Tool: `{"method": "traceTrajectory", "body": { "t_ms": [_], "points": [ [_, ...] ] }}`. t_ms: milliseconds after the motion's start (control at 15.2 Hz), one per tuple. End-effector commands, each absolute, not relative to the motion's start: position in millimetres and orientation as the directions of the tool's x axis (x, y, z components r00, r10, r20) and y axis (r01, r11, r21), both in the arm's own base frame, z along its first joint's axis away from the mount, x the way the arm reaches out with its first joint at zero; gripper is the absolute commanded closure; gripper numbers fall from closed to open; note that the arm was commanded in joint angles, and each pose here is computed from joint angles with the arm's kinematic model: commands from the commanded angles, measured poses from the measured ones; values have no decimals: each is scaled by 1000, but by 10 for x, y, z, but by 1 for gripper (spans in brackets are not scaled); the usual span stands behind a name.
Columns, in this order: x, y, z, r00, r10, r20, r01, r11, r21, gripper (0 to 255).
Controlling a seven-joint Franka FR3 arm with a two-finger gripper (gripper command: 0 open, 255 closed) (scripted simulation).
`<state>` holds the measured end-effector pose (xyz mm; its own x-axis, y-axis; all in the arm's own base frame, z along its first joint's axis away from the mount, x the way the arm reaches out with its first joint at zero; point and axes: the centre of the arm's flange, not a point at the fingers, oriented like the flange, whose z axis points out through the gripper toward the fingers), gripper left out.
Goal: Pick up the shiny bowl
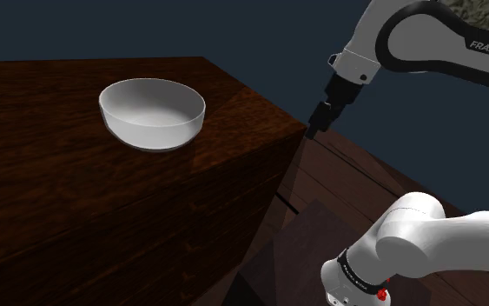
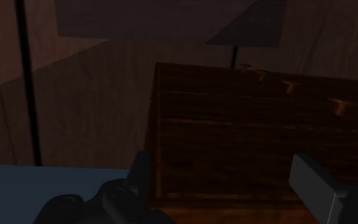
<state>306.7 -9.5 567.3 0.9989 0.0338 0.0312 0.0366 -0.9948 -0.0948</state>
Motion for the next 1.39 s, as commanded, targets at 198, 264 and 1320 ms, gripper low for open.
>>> {"method": "traceTrajectory", "body": {
  "t_ms": [198,264,1320],
  "points": [
    [3311,200,5755,999,35,32,38,-994,-98,0],
    [3392,299,5782,999,35,33,38,-994,-99,0],
    [4685,1872,6238,998,39,39,44,-992,-115,0]
  ]
}}
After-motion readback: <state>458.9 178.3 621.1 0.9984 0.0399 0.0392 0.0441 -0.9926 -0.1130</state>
